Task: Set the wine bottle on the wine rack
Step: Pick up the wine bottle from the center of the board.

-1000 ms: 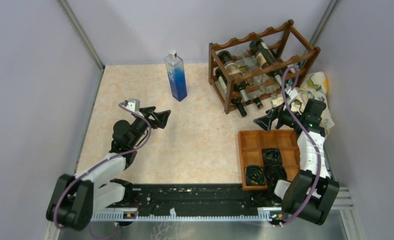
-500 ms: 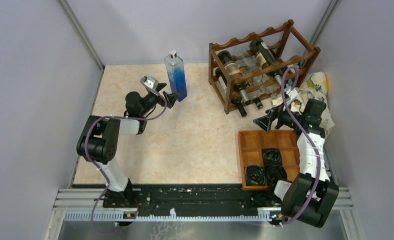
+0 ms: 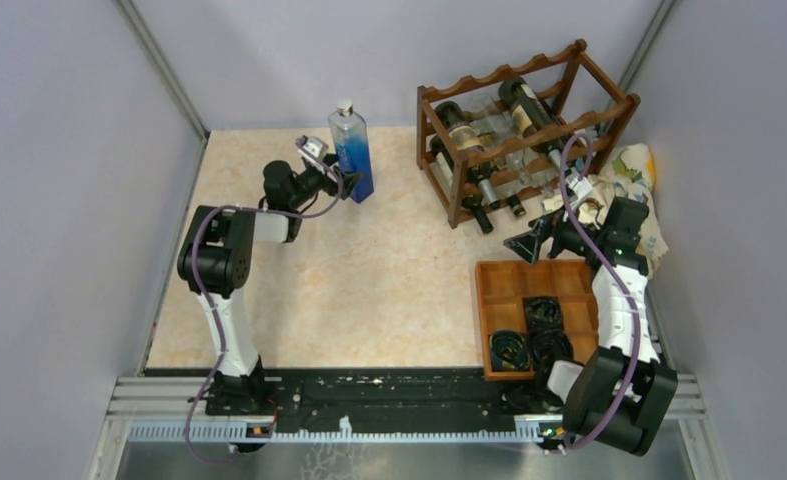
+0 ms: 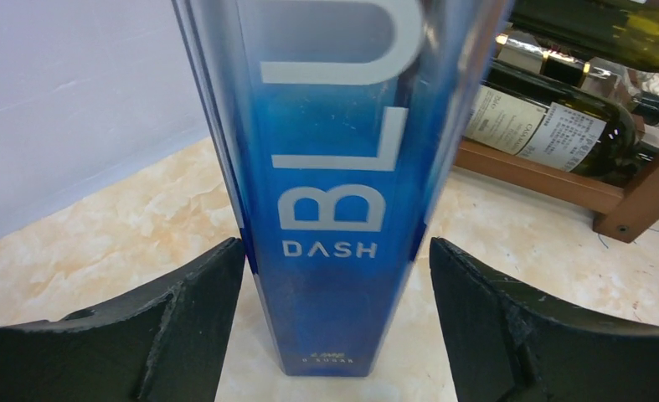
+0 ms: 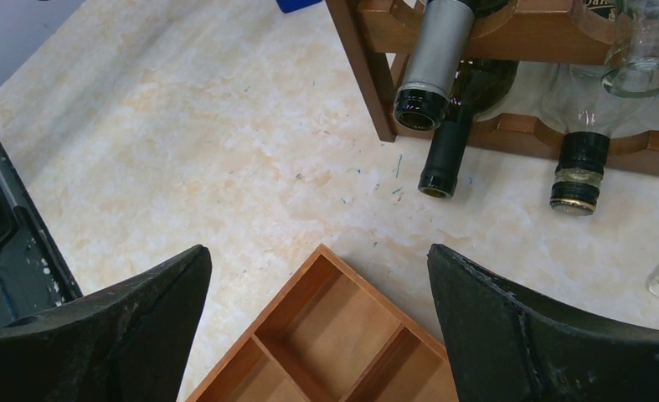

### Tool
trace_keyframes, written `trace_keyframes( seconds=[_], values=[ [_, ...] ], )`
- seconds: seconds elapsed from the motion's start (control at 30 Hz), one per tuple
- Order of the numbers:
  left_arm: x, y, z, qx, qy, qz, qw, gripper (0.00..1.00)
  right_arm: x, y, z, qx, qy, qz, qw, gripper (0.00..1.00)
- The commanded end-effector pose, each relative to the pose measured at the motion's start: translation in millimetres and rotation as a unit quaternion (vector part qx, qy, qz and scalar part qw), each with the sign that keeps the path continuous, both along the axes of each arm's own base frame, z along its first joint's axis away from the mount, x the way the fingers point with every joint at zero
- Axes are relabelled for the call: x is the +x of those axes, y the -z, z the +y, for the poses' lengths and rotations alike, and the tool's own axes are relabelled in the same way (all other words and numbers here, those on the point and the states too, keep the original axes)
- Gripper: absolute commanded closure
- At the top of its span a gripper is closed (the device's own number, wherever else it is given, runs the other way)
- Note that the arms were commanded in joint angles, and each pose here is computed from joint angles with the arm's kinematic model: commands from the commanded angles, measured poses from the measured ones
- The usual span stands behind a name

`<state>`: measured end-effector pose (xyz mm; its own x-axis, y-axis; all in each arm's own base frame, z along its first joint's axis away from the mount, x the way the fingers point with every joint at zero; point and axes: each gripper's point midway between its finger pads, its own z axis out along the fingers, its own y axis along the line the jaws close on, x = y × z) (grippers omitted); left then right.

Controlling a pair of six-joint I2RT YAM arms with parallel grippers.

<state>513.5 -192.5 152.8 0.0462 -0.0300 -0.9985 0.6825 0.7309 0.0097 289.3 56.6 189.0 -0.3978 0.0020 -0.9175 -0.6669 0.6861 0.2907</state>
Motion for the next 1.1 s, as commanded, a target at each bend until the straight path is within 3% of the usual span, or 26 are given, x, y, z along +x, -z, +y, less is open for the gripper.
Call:
trace_keyframes(
  seconds=[0.0,0.27,0.43,0.5,0.63,0.77,1.07],
  values=[
    [15.1,4.9,-5.8,0.004,0.015,0.014,1.000,0.15,5.3,-12.2,1.6,-0.012,-0.007,-0.028,1.000,0.02],
    [29.4,2.3,-13.9,-0.011,0.030,0.011,0.999,0.25,6.5,-8.2,0.8,-0.012,-0.005,-0.021,1.000,0.02],
    [31.5,-1.2,-20.0,-0.012,0.051,0.004,0.999,0.37,7.2,-6.1,0.3,-0.011,-0.004,-0.018,1.000,0.02],
    [26.5,-4.5,-24.7,-0.010,0.072,-0.006,0.997,0.47,7.1,-5.3,0.1,-0.012,-0.003,-0.016,1.000,0.02],
    [10.1,-13.9,-29.9,-0.009,0.103,-0.033,0.994,0.82,7.3,-5.6,0.0,-0.014,-0.003,-0.017,1.000,0.02],
    [-11.0,-29.7,-30.2,-0.004,0.120,-0.068,0.990,1.00,7.0,-5.8,0.0,-0.014,-0.004,-0.017,1.000,0.02],
    [-84.2,-70.0,-37.6,-0.024,0.206,-0.054,0.977,1.00,-2.1,-9.0,9.2,-0.012,-0.043,-0.033,0.998,0.02]
  ],
)
